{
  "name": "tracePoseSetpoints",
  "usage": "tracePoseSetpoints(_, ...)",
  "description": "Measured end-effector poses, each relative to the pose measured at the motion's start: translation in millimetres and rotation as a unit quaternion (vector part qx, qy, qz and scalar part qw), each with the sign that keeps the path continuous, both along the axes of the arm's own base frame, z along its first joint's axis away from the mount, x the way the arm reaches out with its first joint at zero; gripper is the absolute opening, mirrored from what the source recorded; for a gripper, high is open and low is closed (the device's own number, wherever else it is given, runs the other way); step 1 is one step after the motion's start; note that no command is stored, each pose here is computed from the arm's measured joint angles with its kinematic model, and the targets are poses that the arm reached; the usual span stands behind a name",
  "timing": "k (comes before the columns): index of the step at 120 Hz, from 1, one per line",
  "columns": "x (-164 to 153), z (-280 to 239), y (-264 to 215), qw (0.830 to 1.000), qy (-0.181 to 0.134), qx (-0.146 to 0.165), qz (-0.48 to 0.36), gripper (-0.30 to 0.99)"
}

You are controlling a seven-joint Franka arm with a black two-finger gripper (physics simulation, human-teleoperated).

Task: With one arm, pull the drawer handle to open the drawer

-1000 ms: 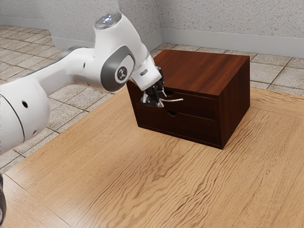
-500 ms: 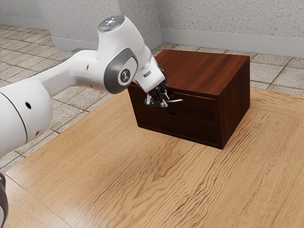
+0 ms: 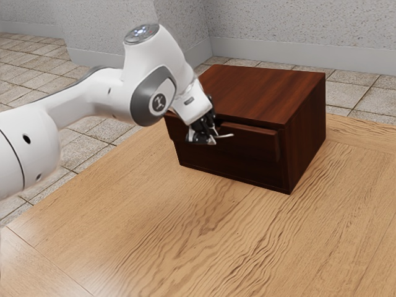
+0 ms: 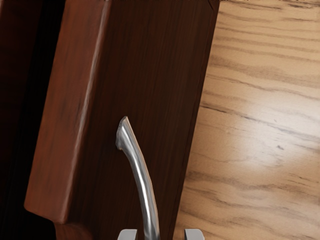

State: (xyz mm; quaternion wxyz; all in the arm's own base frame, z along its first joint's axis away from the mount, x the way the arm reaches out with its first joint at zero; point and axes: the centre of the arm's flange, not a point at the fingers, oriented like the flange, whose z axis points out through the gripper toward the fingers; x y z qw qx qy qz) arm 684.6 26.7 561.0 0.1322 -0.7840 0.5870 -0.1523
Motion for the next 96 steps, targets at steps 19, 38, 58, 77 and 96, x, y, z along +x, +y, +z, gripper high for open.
tracePoseSetpoints(19, -9.0, -6.1, -3.9, 1.000, 0.007, -0.004, -0.002, 0.04)
tracePoseSetpoints(38, -16.4, -8.1, -6.9, 1.000, 0.009, -0.006, -0.003, 0.07)
tracePoseSetpoints(58, -31.3, -4.5, -13.5, 1.000, 0.006, -0.009, -0.008, 0.06)
tracePoseSetpoints(77, -42.3, -1.6, -14.3, 1.000, 0.004, -0.011, -0.008, 0.05)
tracePoseSetpoints(96, -55.9, -1.5, -14.4, 1.000, 0.004, -0.013, -0.008, 0.05)
